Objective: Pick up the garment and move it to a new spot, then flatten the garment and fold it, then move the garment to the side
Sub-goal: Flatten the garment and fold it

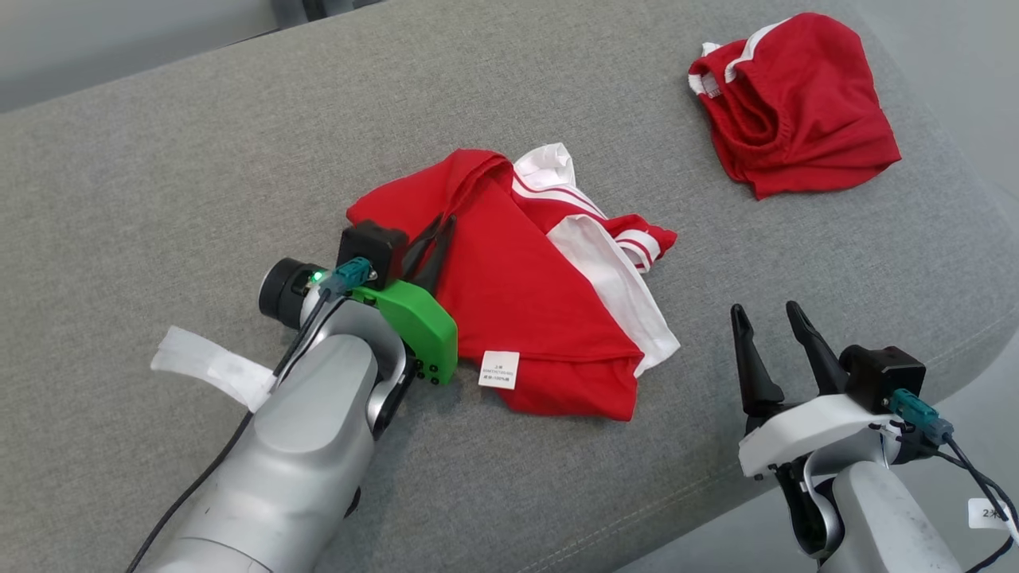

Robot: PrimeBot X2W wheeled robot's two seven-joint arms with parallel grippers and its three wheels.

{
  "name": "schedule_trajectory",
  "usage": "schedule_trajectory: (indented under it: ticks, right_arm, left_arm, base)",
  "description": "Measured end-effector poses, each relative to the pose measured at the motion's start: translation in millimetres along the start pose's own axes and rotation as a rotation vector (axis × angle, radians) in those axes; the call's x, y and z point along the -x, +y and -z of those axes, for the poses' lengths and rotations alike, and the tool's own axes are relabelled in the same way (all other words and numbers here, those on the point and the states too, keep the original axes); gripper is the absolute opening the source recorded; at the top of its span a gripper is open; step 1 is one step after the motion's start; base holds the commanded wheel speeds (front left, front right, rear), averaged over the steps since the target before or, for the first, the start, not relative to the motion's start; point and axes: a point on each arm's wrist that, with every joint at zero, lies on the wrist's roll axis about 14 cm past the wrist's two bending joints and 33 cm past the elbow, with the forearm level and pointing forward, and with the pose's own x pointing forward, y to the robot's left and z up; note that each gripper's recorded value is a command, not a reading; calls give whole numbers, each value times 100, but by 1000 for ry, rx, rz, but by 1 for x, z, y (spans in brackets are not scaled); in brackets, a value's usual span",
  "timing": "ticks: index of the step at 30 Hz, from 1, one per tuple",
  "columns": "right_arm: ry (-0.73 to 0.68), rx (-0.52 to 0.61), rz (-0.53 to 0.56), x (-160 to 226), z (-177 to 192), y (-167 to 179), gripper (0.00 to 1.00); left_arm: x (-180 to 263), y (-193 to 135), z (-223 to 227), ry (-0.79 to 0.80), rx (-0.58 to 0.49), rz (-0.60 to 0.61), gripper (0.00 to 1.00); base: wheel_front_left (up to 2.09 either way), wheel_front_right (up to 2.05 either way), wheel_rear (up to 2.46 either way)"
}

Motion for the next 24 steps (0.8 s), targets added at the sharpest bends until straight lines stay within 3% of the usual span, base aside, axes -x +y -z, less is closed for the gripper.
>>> schedule_trajectory:
  ticks: [6,7,10,12,13,14,24]
  right_arm:
    - [-9,-5,-12,-4,-2,4,100]
    - [-8,-7,-25,-6,-2,9,100]
    - [-3,-9,-51,-9,1,18,100]
    - [-1,-10,-60,-11,1,21,100]
    - [2,-11,-73,-13,3,26,100]
    - [2,-11,-73,-13,3,26,100]
    - [27,4,-82,-23,13,30,100]
  left_arm:
    - [6,34,-42,-123,-10,-118,0]
    - [17,61,-51,-147,-29,-197,0]
    - [38,103,-58,-161,-50,-323,0]
    - [46,117,-58,-158,-57,-366,0]
    - [65,146,-56,-146,-67,-453,0]
    - [65,146,-56,-146,-67,-453,0]
    - [170,270,-14,4,-76,-892,0]
  base:
    - [0,0,0]
    - [0,0,0]
    - [0,0,0]
    - [0,0,0]
    - [0,0,0]
    - [0,0,0]
    - [0,0,0]
